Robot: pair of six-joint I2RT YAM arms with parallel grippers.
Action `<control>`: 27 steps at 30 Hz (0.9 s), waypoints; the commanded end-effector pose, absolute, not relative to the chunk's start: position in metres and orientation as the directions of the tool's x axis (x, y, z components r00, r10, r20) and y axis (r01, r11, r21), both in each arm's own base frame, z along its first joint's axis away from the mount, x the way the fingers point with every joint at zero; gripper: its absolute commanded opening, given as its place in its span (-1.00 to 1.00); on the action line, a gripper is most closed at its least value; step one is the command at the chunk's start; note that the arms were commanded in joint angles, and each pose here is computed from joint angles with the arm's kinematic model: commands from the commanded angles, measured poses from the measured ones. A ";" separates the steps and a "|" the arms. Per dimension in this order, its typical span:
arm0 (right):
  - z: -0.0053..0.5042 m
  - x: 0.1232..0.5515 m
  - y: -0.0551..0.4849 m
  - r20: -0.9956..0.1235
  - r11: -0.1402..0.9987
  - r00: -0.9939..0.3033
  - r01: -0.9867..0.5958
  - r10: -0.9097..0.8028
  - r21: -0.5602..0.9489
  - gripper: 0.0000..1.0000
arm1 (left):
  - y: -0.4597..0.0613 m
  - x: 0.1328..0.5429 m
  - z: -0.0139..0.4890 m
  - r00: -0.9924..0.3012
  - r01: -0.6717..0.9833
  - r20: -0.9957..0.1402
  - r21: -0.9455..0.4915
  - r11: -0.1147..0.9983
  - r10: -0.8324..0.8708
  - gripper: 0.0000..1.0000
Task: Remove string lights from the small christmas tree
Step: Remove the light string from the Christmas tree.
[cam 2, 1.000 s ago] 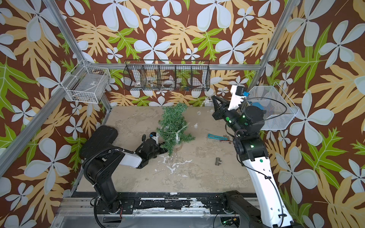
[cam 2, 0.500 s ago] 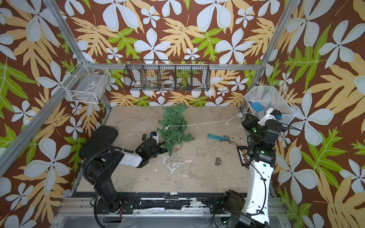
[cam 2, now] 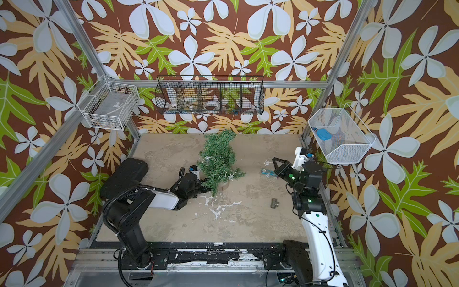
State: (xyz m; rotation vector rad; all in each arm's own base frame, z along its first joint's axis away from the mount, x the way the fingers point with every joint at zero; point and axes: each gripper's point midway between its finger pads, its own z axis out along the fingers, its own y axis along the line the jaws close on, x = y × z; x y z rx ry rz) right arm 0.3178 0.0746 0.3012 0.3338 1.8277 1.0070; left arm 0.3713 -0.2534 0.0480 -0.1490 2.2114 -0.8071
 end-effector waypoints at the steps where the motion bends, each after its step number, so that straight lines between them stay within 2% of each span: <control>1: 0.316 0.306 0.113 -0.685 0.600 -0.505 -0.352 0.525 0.719 -1.00 | -0.242 0.361 0.023 -0.746 0.095 -0.601 -0.523 0.847 -0.287 0.41; 4: 0.315 0.296 0.142 -0.746 0.615 -0.514 -0.442 0.422 0.653 -1.00 | -0.243 0.362 0.024 -0.742 0.098 -0.606 -0.519 0.849 -0.285 0.41; 10: 0.324 0.283 0.175 -0.812 0.565 -0.472 -0.586 0.345 0.581 -1.00 | -0.244 0.363 0.026 -0.739 0.093 -0.607 -0.522 0.848 -0.292 0.41; 27: 0.338 0.280 0.232 -0.881 0.538 -0.401 -0.699 0.250 0.471 -0.89 | -0.247 0.363 0.032 -0.736 0.092 -0.609 -0.523 0.847 -0.296 0.41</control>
